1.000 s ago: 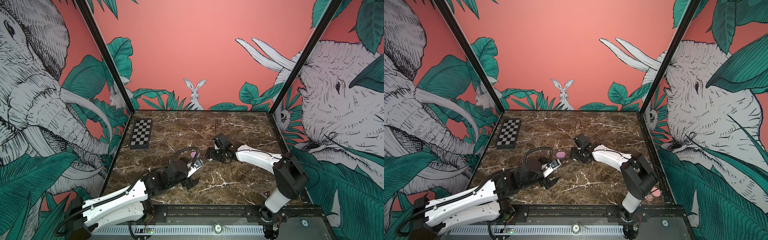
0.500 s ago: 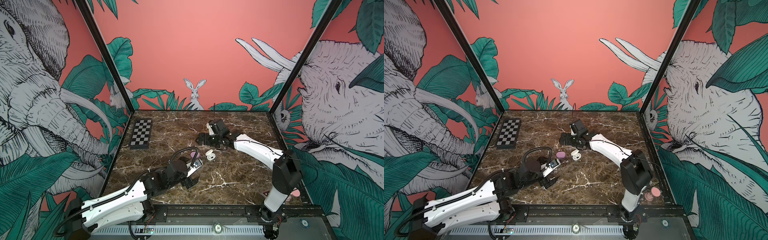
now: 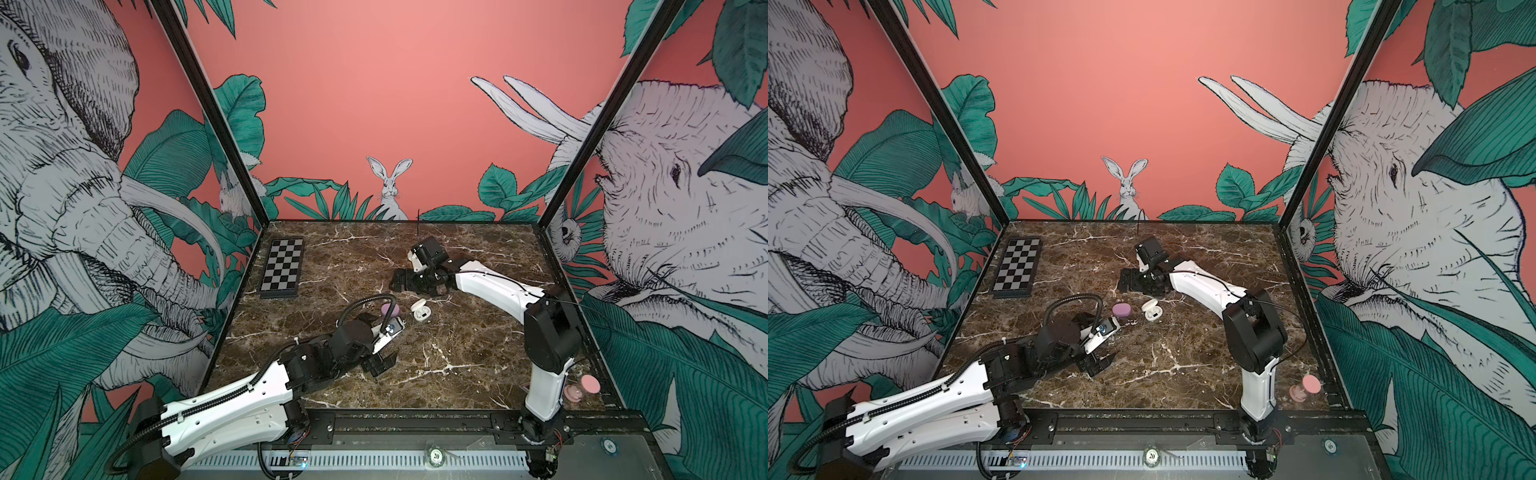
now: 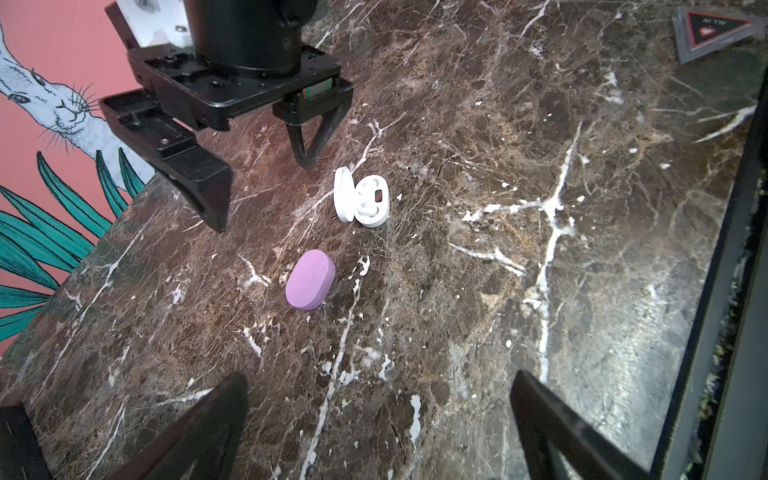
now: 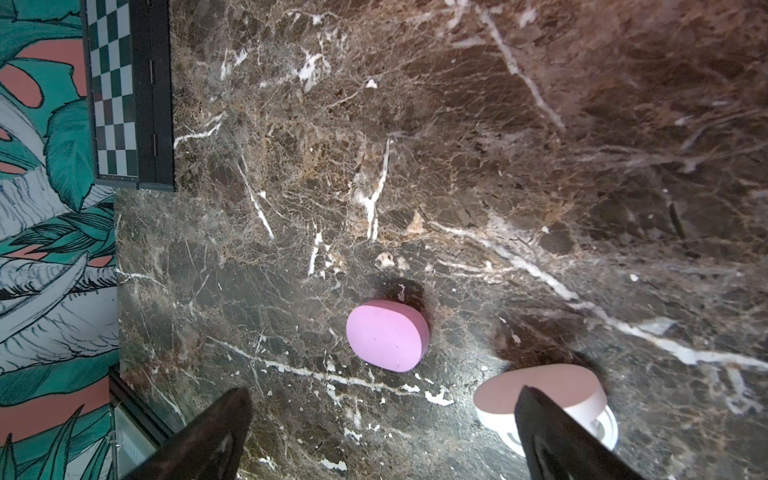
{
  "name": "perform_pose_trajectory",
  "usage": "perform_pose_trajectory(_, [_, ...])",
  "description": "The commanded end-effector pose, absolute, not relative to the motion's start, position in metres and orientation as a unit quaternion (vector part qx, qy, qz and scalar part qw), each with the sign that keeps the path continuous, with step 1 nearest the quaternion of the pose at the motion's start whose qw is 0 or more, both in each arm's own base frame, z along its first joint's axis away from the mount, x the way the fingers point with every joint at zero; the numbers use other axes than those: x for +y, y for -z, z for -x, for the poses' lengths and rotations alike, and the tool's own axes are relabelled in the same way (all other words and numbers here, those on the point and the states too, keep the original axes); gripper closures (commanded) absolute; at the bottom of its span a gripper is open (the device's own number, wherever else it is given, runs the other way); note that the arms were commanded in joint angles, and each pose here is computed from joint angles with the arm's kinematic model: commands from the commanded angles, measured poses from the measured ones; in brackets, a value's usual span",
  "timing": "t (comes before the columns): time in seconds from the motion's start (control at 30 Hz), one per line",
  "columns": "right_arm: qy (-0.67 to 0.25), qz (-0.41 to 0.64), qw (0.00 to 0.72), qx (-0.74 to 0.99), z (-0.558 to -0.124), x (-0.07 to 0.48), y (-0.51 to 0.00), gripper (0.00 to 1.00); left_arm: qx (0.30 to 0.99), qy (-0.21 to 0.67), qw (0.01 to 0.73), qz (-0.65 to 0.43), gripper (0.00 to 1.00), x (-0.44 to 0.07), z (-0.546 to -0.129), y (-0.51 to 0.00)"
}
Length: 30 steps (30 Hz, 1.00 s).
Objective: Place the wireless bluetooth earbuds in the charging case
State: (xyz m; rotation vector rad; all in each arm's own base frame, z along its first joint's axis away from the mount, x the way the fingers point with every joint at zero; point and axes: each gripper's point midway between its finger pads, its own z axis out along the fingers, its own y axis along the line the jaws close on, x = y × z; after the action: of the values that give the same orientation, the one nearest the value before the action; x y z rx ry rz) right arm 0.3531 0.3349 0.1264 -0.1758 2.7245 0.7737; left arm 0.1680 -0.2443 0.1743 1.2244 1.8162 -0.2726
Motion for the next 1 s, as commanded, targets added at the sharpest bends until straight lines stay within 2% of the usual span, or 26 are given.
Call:
perform_pose_trajectory(0.0, [-0.259, 0.065, 0.131, 0.955, -0.351, 0.334, -0.12, 0.02, 0.728, 0.123, 0.446, -0.506, 0.01, -0.248, -0.163, -0.181])
perform_pose_trajectory(0.97, [-0.236, 0.061, 0.101, 0.965, -0.347, 0.329, -0.1, 0.02, 0.727, 0.125, 0.44, -0.512, 0.01, -0.25, -0.161, -0.179])
